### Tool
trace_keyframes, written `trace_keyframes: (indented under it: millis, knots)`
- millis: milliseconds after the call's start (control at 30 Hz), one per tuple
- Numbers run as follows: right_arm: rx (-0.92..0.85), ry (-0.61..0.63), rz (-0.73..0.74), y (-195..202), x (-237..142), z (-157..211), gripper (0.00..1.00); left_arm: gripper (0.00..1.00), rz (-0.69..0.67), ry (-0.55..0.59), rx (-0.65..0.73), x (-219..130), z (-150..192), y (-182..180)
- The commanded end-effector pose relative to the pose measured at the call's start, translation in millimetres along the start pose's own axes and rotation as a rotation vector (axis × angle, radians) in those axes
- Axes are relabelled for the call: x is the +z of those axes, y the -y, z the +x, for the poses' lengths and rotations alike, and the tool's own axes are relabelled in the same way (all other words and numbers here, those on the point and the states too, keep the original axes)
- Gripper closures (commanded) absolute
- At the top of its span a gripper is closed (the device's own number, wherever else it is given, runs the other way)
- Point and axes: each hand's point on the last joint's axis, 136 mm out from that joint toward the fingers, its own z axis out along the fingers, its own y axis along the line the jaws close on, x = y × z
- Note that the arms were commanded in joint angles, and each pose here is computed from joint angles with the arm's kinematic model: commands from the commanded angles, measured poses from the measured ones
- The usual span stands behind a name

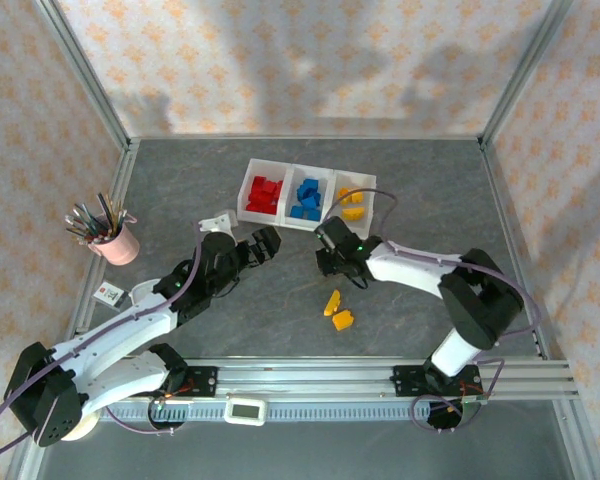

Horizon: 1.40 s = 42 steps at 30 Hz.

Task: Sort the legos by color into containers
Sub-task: Pick up the lego from the center of the table, then place the lego in the container.

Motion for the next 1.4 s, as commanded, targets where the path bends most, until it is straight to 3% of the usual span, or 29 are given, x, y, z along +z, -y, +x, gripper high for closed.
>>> trace_keyframes:
  millis: [0, 233, 667, 800, 900, 967, 1133, 1367]
  knots:
    - [0.043, 0.072, -0.015, 2, -27, -29, 0.74, 0.01, 0.023, 0.0, 0.031, 4, -10, 14]
    - [0.152, 0.154, 0.065, 36, -35, -76, 0.73, 0.01, 0.052, -0.004, 0.044, 18, -16, 31]
    - [0.268, 0.201, 0.251, 94, 9, -144, 0.73, 0.01, 0.062, 0.002, 0.049, 42, -24, 41]
    - [0.258, 0.195, 0.267, 94, 21, -155, 0.66, 0.01, 0.06, -0.001, 0.047, 45, -26, 40]
    - [0.26, 0.198, 0.287, 96, 21, -163, 0.51, 0.01, 0.068, -0.003, 0.043, 46, -28, 41]
    - [0.257, 0.211, 0.275, 93, 14, -168, 0.48, 0.01, 0.073, -0.002, 0.043, 46, -30, 43]
    - [0.252, 0.224, 0.235, 87, -6, -166, 0.45, 0.01, 0.077, 0.004, 0.045, 41, -32, 43]
    - [0.22, 0.189, 0.199, 75, -32, -125, 0.41, 0.01, 0.066, -0.019, 0.056, 32, -25, 35]
